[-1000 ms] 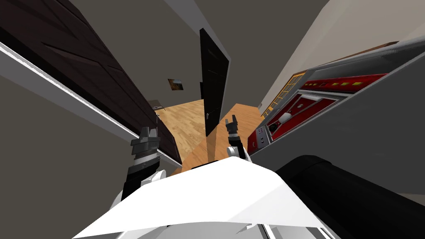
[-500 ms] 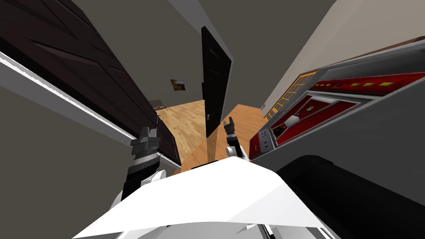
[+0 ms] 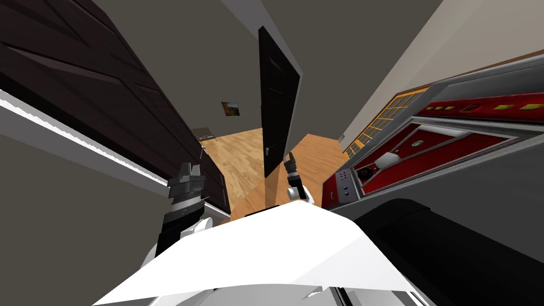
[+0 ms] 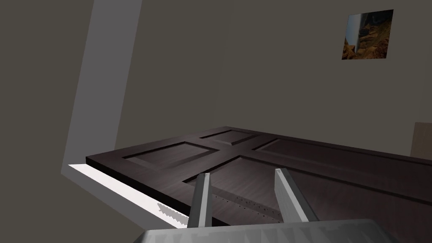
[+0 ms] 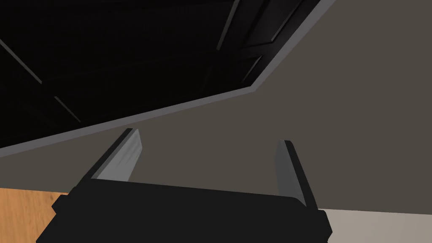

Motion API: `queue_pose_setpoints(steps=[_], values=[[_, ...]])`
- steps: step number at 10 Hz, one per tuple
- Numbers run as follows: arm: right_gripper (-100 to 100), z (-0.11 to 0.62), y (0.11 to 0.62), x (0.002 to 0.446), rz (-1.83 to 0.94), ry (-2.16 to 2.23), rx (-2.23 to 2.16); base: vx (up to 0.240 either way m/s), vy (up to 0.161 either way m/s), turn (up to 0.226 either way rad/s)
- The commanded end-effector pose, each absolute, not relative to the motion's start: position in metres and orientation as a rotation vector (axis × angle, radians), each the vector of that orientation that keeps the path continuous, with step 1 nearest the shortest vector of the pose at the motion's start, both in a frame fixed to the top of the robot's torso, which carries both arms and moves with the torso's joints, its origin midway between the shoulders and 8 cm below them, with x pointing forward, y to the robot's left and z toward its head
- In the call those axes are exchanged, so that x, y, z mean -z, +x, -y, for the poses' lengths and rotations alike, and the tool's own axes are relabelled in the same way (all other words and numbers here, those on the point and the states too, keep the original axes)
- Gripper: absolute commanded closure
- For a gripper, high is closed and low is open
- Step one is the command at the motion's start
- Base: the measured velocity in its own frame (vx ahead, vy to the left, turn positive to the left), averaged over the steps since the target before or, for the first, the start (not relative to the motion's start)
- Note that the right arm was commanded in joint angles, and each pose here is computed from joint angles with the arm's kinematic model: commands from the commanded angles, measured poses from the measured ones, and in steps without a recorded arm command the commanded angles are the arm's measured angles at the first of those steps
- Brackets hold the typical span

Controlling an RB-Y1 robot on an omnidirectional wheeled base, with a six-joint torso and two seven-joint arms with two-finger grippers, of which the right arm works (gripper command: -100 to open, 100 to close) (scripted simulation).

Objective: Push the door open

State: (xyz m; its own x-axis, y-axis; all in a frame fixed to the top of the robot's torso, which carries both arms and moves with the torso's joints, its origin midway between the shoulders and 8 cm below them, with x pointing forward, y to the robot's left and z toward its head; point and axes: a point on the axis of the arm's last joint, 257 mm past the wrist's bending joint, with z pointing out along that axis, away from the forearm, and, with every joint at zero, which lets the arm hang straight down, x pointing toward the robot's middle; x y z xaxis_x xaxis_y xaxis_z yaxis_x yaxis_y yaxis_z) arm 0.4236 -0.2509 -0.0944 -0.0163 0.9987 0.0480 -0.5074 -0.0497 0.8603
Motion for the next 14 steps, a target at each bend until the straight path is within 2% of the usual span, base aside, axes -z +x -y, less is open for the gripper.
queue_pose_setpoints(steps=[1, 14], values=[[-100, 0.249, 0.429, 0.107, -0.812, 0.847, -1.452, 0.089, -0.068, 0.086], [-100, 0.228, 0.465, 0.195, -0.984, 0.892, -1.441, 0.071, -0.069, 0.069]])
